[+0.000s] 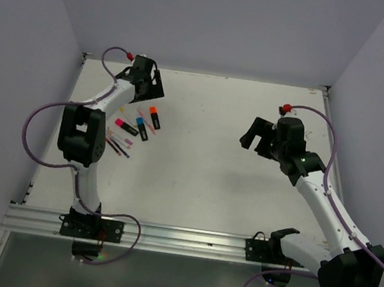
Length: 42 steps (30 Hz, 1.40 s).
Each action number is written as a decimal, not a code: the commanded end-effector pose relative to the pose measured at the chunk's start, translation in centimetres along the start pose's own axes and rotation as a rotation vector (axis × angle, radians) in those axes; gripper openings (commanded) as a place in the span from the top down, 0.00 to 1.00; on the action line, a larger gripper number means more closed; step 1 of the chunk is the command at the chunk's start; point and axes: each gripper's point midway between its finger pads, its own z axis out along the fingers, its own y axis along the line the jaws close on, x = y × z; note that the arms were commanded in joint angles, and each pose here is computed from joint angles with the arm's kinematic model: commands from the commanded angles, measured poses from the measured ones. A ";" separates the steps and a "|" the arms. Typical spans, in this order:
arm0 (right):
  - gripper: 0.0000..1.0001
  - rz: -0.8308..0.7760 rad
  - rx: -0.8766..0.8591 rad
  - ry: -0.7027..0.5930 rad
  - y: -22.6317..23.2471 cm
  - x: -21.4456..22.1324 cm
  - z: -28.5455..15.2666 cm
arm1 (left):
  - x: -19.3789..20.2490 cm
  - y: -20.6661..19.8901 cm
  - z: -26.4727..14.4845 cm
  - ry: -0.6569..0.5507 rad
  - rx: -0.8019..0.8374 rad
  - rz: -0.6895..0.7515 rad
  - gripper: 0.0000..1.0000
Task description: Open the pen caps
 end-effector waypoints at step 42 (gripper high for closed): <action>0.04 -0.063 -0.396 -0.028 10.7 0.2 -0.3 | 2.0 -6.9 -3.8 -0.057 0.173 -0.119 0.93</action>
